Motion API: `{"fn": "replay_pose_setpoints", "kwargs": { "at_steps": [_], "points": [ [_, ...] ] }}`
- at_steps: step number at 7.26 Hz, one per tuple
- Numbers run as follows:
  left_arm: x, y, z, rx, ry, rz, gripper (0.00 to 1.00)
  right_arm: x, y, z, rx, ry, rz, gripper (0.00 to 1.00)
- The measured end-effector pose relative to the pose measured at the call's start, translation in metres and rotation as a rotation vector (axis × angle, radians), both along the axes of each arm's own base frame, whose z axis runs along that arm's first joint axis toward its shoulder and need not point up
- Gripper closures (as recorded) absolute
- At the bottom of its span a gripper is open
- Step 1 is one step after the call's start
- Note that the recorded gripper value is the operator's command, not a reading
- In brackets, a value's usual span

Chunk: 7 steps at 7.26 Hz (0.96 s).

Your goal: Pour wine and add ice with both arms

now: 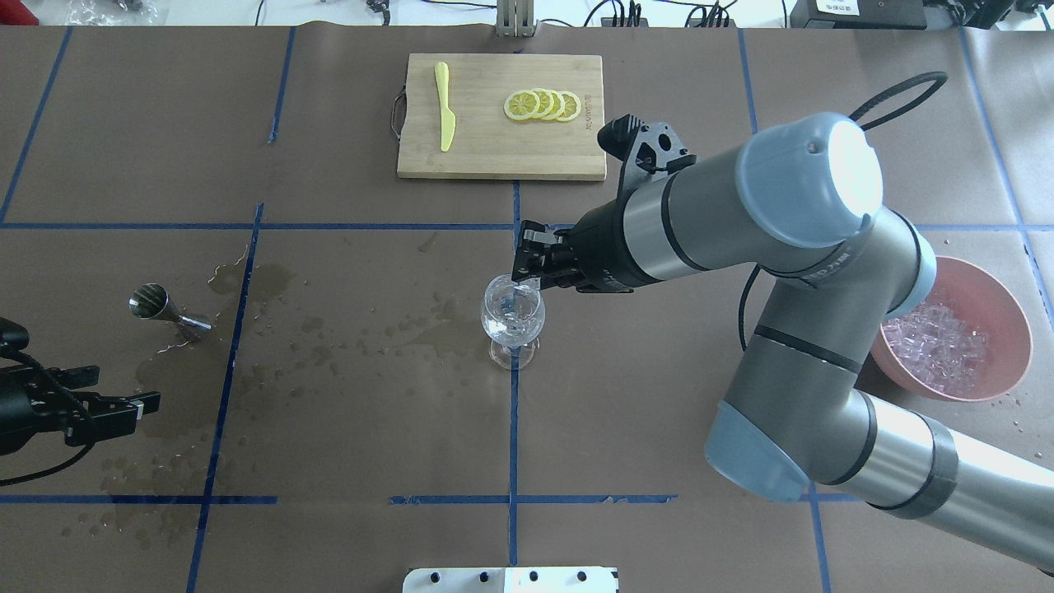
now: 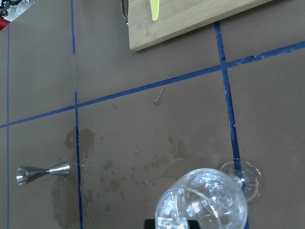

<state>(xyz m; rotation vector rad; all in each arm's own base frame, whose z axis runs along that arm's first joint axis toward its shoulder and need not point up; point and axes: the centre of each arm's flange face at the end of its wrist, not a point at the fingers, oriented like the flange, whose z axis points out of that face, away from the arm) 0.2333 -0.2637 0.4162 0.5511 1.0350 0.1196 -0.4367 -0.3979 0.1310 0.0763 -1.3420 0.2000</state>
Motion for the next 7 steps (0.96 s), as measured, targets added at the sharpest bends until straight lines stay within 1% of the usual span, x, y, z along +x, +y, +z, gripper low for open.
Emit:
{"fn": "replay_pose_setpoints", "kwargs": {
  "at_steps": [2, 4, 5, 6, 7],
  "points": [
    [-0.02, -0.006, -0.022, -0.049, 0.028, 0.046, 0.0, -0.018, -0.001, -0.002, -0.004, 0.011, -0.006, 1.0],
    [-0.024, -0.013, -0.038, -0.084, 0.021, 0.073, 0.0, -0.02, 0.002, 0.0, -0.007, 0.015, -0.012, 1.0],
    [-0.026, -0.019, -0.043, -0.079, 0.014, 0.065, 0.0, -0.015, 0.005, -0.002, -0.011, 0.02, -0.015, 1.0],
    [-0.029, -0.025, -0.045, -0.071, 0.006, 0.057, 0.0, -0.009, 0.009, -0.006, -0.018, 0.032, -0.018, 0.95],
    [-0.031, -0.028, -0.046, -0.064, -0.002, 0.053, 0.0, -0.005, 0.012, -0.008, -0.024, 0.041, -0.019, 0.53]
  ]
}}
